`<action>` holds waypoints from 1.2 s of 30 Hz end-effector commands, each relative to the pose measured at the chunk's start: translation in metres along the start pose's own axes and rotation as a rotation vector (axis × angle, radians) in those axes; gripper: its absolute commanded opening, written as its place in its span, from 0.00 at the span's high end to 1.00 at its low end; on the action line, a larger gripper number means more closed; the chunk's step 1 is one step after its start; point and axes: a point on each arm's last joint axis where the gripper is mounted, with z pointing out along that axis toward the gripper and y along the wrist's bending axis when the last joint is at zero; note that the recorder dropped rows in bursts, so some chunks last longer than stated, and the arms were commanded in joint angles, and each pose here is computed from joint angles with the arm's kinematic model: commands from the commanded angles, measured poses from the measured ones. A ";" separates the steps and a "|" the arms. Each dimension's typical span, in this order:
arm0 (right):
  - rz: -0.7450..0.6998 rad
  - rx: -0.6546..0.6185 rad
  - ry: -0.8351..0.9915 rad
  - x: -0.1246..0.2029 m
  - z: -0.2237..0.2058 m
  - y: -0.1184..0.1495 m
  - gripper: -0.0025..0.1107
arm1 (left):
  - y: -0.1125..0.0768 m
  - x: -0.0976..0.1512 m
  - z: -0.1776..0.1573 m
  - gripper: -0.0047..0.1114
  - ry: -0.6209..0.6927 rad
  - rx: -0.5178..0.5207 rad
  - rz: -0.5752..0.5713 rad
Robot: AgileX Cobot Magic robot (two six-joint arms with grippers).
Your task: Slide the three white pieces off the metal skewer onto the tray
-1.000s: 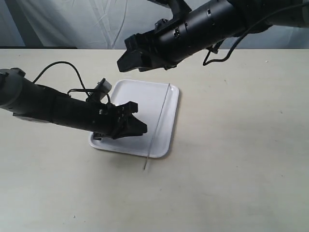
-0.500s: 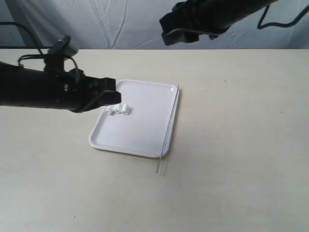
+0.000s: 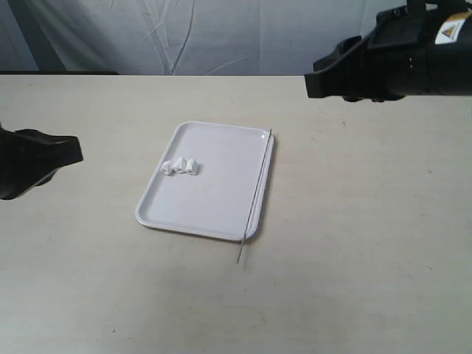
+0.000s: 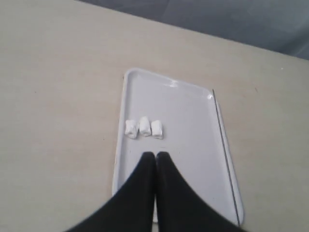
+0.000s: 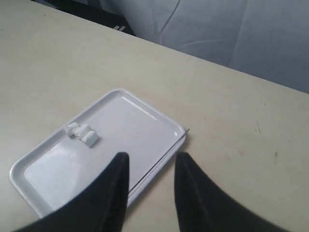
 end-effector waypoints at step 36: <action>0.109 0.300 -0.132 0.098 -0.180 -0.019 0.98 | 0.025 0.051 -0.086 0.96 -0.363 -0.029 0.303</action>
